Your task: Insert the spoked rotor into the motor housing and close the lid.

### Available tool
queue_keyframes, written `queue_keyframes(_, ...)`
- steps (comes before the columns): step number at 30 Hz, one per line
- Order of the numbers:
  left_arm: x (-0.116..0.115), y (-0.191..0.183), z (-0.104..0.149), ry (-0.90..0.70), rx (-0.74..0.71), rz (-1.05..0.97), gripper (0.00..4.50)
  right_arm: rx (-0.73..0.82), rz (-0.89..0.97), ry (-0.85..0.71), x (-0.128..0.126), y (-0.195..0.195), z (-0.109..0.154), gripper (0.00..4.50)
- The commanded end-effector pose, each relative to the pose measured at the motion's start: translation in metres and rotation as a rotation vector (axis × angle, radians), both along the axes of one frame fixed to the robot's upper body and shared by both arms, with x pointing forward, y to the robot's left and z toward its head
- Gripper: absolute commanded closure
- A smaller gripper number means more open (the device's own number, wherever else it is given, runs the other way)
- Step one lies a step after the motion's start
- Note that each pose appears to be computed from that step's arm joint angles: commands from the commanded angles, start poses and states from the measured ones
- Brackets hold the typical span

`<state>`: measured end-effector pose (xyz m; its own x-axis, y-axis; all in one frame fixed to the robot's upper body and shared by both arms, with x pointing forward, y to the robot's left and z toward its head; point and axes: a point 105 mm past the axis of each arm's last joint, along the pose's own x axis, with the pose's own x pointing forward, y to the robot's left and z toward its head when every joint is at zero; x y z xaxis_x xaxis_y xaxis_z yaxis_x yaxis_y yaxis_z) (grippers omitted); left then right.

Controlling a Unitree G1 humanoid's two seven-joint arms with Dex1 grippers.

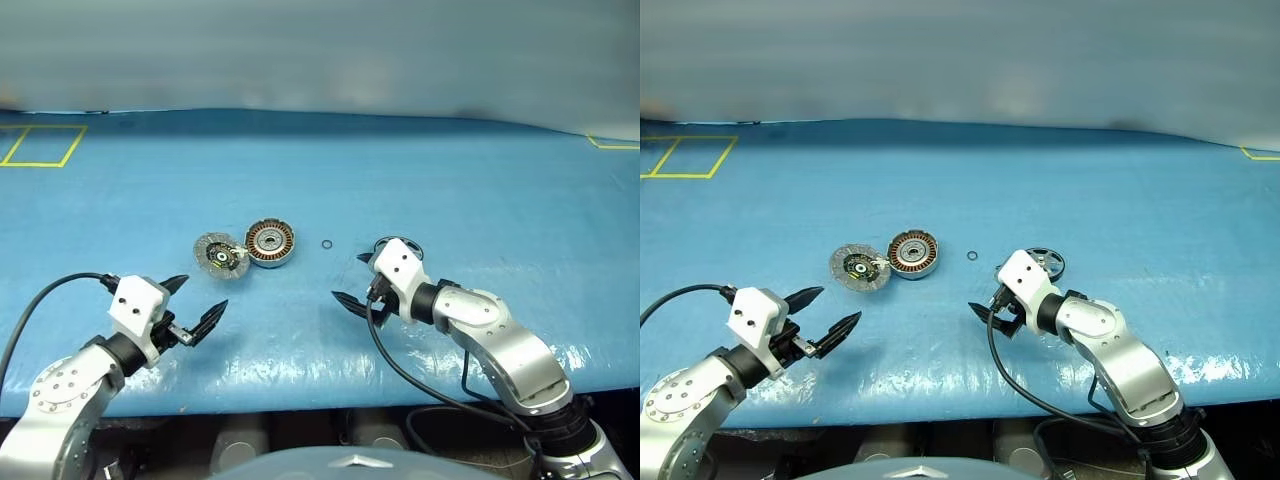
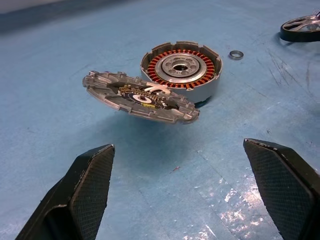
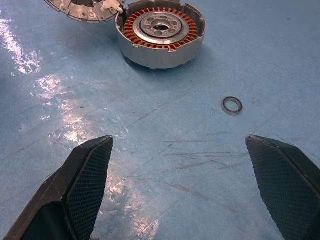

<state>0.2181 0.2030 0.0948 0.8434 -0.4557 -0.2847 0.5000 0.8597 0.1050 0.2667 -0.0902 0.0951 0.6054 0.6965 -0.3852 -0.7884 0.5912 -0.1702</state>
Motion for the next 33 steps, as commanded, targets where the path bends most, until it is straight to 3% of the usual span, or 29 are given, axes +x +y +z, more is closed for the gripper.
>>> queue_keyframes(1, 0.001, -0.003, 0.006, -0.031, 0.004, -0.019, 0.0, -0.027, 0.05, -0.048, 0.002, 0.005, 0.008, 0.02)
queue_keyframes(3, 0.002, -0.003, 0.006, -0.031, 0.003, -0.02, 0.0, -0.09, 0.089, -0.071, 0.005, 0.006, 0.008, 0.02)
queue_keyframes(6, 0.003, -0.006, 0.007, -0.048, -0.001, -0.033, 0.0, -0.3, 0.312, -0.147, 0.008, 0.018, 0.009, 0.02)
queue_keyframes(14, -0.003, -0.018, 0.002, -0.073, -0.024, -0.065, 0.0, -0.57, 0.679, -0.317, 0.034, 0.057, 0.027, 0.02)
queue_keyframes(23, -0.018, -0.037, -0.007, -0.101, -0.067, -0.058, 0.0, -0.714, 0.876, -0.463, 0.061, 0.1, 0.033, 0.02)
queue_keyframes(33, -0.024, -0.057, -0.017, -0.125, -0.109, -0.038, 0.0, -0.766, 0.955, -0.476, 0.079, 0.127, 0.026, 0.02)
